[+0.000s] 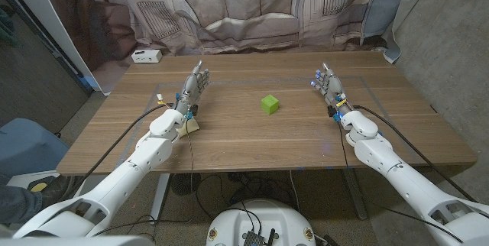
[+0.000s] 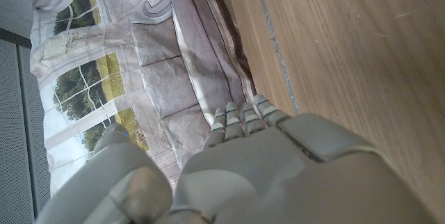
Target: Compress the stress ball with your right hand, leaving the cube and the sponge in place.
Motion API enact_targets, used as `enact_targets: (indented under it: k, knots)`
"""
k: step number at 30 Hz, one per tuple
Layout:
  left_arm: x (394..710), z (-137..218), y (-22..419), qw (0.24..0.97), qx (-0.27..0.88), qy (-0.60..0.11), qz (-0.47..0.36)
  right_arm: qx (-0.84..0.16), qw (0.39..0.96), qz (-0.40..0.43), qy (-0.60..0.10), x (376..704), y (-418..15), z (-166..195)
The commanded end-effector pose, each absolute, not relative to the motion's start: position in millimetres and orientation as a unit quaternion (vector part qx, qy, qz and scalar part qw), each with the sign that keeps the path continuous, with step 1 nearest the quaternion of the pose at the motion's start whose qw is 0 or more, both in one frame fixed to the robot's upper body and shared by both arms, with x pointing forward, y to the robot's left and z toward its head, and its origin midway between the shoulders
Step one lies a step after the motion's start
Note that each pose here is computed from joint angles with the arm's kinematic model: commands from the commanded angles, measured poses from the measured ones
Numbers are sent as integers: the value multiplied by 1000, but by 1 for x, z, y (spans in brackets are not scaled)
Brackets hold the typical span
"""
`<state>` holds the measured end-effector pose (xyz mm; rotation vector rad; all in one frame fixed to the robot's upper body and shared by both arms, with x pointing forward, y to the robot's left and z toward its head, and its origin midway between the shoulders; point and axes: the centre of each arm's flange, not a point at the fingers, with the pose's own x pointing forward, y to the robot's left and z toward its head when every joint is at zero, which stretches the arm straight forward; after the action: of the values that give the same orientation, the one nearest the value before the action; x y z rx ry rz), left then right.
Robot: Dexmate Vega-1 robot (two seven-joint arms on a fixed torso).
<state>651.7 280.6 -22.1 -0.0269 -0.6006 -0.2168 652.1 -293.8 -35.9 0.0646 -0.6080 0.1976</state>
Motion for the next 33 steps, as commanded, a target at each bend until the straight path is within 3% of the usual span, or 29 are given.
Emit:
enact_targets:
  k: [1, 33]
  knots:
    - [650, -15, 272, 948, -1, -301, -106, 47, 948, 84, -304, 653, -303, -56]
    - [627, -9, 265, 945, 40, -310, -95, 45, 927, 133, -348, 623, -331, -37]
